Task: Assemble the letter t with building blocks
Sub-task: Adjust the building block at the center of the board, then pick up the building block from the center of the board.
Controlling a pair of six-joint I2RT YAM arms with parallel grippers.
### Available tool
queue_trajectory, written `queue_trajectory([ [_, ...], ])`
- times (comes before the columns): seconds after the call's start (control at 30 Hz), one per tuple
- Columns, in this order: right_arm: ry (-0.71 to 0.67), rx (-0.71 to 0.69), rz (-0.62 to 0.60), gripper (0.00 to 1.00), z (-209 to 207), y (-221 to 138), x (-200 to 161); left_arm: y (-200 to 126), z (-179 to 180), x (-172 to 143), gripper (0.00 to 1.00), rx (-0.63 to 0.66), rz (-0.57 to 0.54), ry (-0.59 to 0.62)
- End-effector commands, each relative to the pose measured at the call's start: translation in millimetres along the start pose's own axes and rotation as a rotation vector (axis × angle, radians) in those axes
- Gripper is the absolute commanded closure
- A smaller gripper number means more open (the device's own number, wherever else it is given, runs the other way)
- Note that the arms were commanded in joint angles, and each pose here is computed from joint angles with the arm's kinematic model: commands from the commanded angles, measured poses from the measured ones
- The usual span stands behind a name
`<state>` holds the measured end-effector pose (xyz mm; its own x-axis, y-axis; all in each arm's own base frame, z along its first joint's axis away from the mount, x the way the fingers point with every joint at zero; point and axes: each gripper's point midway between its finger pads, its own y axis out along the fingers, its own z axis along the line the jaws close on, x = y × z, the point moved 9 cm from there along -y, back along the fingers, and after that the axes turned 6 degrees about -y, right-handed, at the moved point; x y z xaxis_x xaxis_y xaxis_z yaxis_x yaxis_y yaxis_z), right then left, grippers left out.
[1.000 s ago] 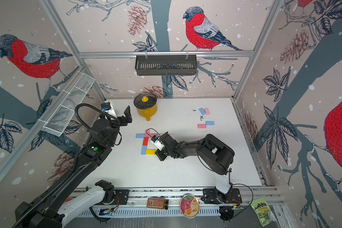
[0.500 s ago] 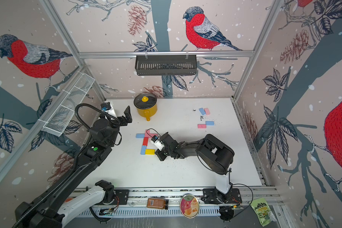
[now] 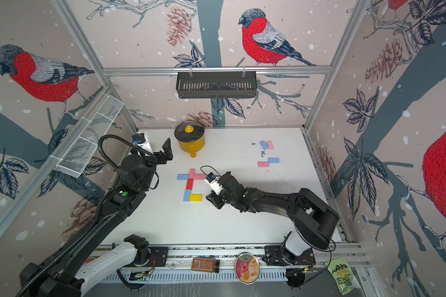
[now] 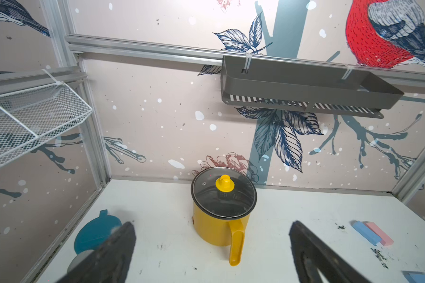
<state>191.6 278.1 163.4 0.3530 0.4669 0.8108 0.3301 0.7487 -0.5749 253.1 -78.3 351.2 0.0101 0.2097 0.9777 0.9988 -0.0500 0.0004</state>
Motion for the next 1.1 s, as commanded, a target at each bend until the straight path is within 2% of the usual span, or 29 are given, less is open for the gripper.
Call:
queue_trajectory([
  [0.0, -0.021, -0.128, -0.057, 0.45, -6, -31, 10, -3, -8, 5, 0.03, -0.105, -0.015, 0.020],
  [0.17, 0.044, -0.315, -0.201, 0.23, -28, -105, 25, -6, -25, 1, 0.03, -0.308, -0.015, 0.043],
  [0.2, 0.067, -0.340, -0.228, 0.16, -33, -118, 26, -6, -26, 1, 0.03, -0.330, -0.015, 0.042],
  [0.23, 0.088, -0.366, -0.261, 0.00, -38, -134, 26, -6, -29, 1, 0.03, -0.354, -0.014, 0.044],
  [0.37, 0.102, -0.450, -0.394, 0.00, -46, -185, 24, -4, -37, 5, 0.02, -0.417, -0.027, 0.049],
  [0.53, 0.206, -0.575, -0.456, 0.00, -55, -219, 13, 4, -57, 19, 0.02, -0.494, -0.043, 0.064],
  [0.67, 0.291, -0.608, -0.369, 0.00, -65, -223, 5, 13, -79, 23, 0.02, -0.524, -0.037, 0.112],
  [0.8, 0.493, -0.752, -0.161, 0.00, -91, -219, -12, 18, -102, 14, 0.02, -0.574, 0.004, 0.154],
  [0.9, 0.617, -0.676, -0.071, 0.00, -107, -208, -22, 16, -104, 3, 0.02, -0.600, 0.032, 0.145],
  [1.07, 0.804, -0.709, 0.011, 0.00, -138, -208, -55, 5, -94, -5, 0.02, -0.574, 0.045, 0.146],
])
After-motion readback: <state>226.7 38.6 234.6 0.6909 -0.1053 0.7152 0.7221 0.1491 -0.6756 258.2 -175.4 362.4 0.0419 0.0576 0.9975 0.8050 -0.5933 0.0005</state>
